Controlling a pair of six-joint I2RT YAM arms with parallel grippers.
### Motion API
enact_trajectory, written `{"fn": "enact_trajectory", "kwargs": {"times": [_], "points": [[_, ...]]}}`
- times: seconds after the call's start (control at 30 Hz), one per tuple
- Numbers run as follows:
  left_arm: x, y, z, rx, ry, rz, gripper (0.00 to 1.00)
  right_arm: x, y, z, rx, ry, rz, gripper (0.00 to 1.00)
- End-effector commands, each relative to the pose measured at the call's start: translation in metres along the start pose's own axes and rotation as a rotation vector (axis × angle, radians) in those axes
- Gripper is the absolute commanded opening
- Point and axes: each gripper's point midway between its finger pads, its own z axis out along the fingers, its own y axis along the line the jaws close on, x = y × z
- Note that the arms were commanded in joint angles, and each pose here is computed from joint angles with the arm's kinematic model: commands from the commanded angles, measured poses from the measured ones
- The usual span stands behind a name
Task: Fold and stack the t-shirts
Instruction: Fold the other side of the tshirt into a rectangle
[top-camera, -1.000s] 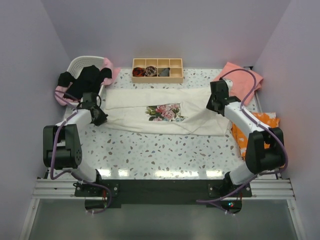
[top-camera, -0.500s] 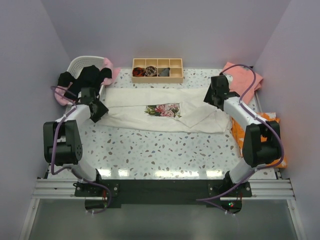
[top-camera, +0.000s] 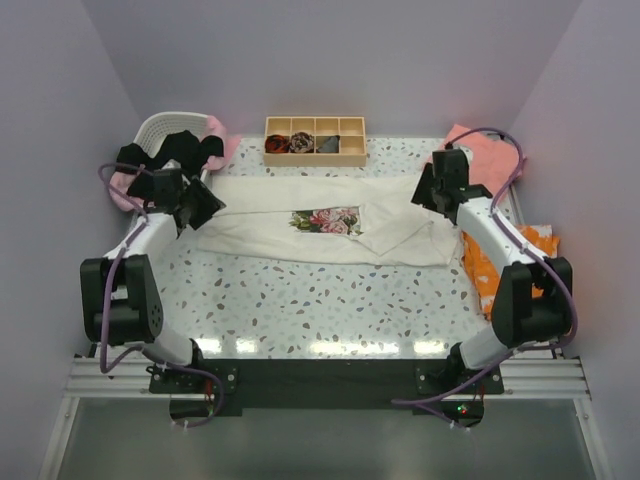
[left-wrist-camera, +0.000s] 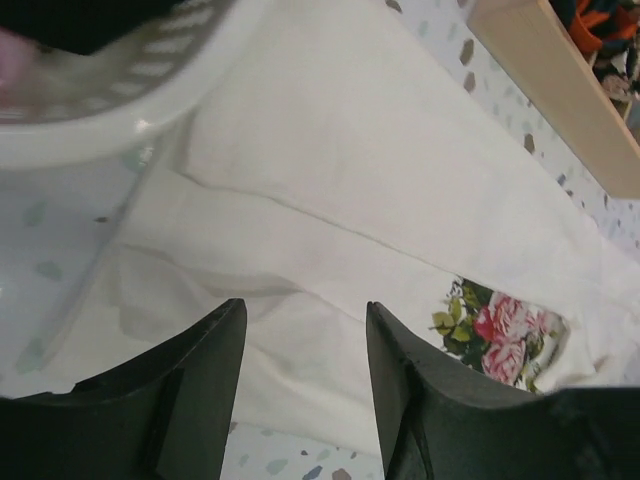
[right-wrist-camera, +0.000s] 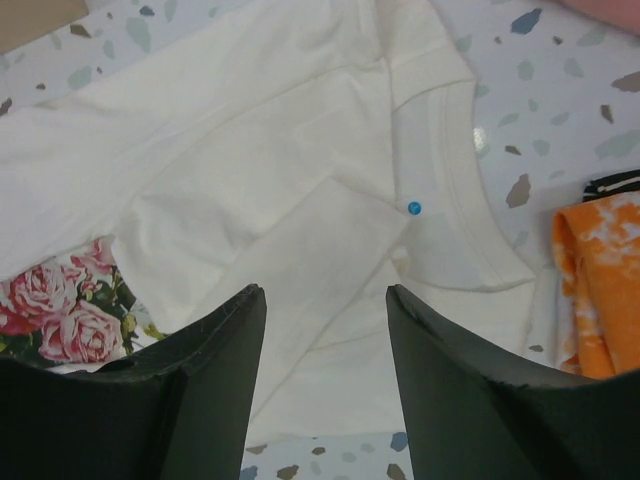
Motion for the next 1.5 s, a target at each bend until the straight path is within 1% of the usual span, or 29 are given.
{"fn": "enact_trajectory", "kwargs": {"times": [0.0,0.03,0.07,0.13,0.27,0.33,0.43,0.6,0.93,1.0,1.13,1.2,1.27,1.3,1.37,1.4,1.47], "points": [[0.037,-0.058,0.017,0.332,0.190,0.087,0.55,0.058,0.020,0.010,-0.129,0.209,0.024,0.54],[0.051,-0.057,0.028,0.340,0.241,0.100,0.51,0.065,0.023,0.012,-0.146,0.231,0.033,0.53],[0.053,-0.062,0.030,0.351,0.259,0.103,0.50,0.074,0.029,0.012,-0.184,0.265,0.045,0.52],[0.068,-0.065,0.037,0.353,0.294,0.110,0.50,0.087,0.037,0.015,-0.229,0.301,0.064,0.51],[0.076,-0.063,0.041,0.342,0.296,0.108,0.49,0.109,0.049,0.014,-0.306,0.375,0.104,0.51],[0.087,-0.062,0.043,0.324,0.308,0.118,0.49,0.114,0.055,0.013,-0.341,0.398,0.130,0.51],[0.089,-0.053,0.047,0.279,0.303,0.115,0.48,0.125,0.060,0.010,-0.377,0.427,0.167,0.51],[0.088,-0.043,0.049,0.229,0.291,0.120,0.46,0.139,0.059,0.011,-0.376,0.463,0.201,0.51],[0.081,-0.031,0.047,0.155,0.255,0.147,0.46,0.148,0.060,0.014,-0.373,0.470,0.210,0.52],[0.082,-0.028,0.047,0.135,0.255,0.149,0.46,0.148,0.061,0.018,-0.374,0.476,0.211,0.49],[0.079,-0.023,0.047,0.111,0.248,0.159,0.45,0.151,0.063,0.024,-0.368,0.477,0.211,0.49],[0.078,-0.022,0.046,0.105,0.241,0.160,0.45,0.150,0.063,0.026,-0.368,0.476,0.209,0.46],[0.077,-0.021,0.046,0.098,0.239,0.164,0.45,0.147,0.065,0.025,-0.375,0.467,0.207,0.40],[0.077,-0.022,0.046,0.097,0.239,0.164,0.45,0.145,0.066,0.026,-0.382,0.458,0.206,0.32],[0.076,-0.022,0.046,0.097,0.237,0.163,0.45,0.139,0.068,0.024,-0.395,0.441,0.197,0.21],[0.076,-0.022,0.047,0.097,0.237,0.163,0.45,0.137,0.069,0.023,-0.400,0.436,0.193,0.12],[0.077,-0.021,0.047,0.096,0.238,0.164,0.45,0.129,0.072,0.021,-0.415,0.416,0.188,0.06]]}}
